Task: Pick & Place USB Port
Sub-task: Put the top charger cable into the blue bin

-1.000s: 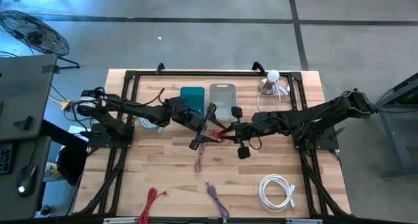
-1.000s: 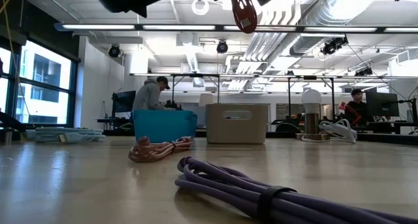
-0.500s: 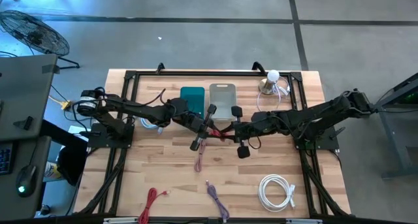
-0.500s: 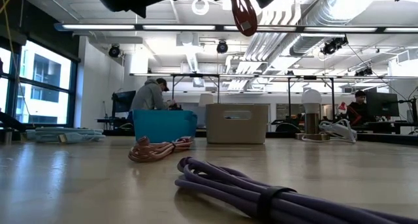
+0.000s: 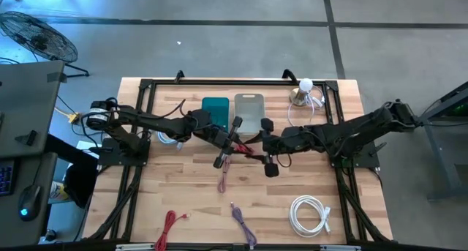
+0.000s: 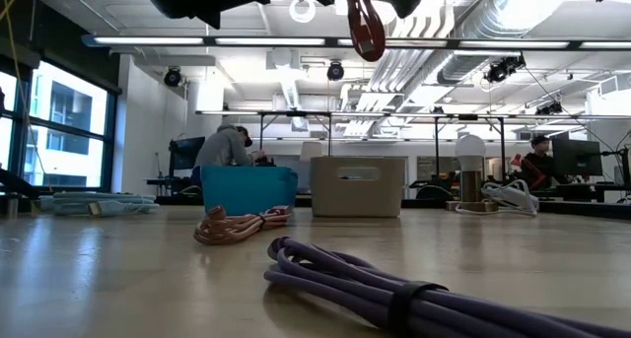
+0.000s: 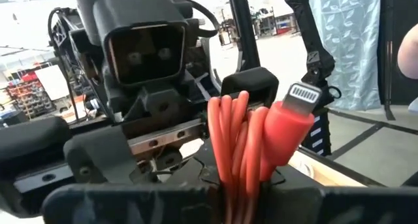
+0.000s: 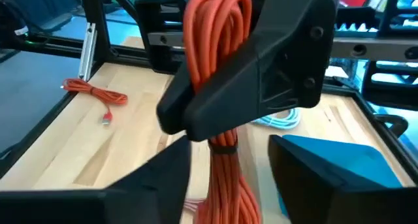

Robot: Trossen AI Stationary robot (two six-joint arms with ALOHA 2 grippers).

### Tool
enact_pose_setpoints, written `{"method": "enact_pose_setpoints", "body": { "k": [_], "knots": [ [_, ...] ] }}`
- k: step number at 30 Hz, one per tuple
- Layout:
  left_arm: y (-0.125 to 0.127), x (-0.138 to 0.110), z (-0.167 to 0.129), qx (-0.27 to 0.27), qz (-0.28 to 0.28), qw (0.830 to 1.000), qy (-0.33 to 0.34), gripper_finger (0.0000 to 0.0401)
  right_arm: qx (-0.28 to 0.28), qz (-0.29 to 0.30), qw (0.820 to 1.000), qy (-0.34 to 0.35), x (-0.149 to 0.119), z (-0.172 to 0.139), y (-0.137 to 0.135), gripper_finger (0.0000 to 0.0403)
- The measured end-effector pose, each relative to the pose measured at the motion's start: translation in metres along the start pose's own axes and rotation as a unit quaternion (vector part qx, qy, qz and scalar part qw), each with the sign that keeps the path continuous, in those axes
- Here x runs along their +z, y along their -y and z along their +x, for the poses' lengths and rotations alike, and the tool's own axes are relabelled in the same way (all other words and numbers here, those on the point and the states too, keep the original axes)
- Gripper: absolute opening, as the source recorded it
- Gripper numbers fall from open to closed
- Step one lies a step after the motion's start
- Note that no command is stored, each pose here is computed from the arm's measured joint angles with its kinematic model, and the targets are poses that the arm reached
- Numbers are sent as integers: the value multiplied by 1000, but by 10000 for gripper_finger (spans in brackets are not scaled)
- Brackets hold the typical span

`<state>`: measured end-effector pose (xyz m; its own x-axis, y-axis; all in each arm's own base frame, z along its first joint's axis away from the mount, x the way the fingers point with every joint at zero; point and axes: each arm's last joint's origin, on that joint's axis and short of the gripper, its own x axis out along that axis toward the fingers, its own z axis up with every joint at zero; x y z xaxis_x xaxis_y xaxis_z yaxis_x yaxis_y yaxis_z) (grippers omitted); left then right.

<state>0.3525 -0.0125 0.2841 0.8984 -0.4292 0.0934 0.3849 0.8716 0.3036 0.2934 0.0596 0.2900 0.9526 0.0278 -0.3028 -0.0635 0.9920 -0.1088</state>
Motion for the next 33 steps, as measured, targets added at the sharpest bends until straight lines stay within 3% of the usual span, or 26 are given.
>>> {"method": "enact_pose_setpoints", "body": {
  "k": [5,9,13,19,22,27,29,33],
  "knots": [
    [0,6,-4,1,7,1000,-7,18,-10,-26,1000,-2,0,-2,-9,252],
    [-1,23,-21,34,45,996,-67,18,3,-42,999,-6,0,-4,-18,262],
    [0,45,-45,85,85,984,-128,18,12,-47,999,-17,-3,-6,-24,261],
    [7,76,-82,150,134,960,-197,18,-24,-55,998,-34,-6,-7,-27,261],
    [8,78,-96,198,157,931,-265,18,-21,-47,998,-34,-6,-8,-28,261],
    [8,66,-110,274,204,846,-409,18,-20,-43,998,-34,-6,-8,-28,260],
    [7,57,-109,263,250,808,-465,18,-20,-43,998,-34,-6,-8,-28,259],
    [11,35,-105,170,329,746,-554,18,-20,-32,999,-33,-6,-8,-28,259]
  ]
}}
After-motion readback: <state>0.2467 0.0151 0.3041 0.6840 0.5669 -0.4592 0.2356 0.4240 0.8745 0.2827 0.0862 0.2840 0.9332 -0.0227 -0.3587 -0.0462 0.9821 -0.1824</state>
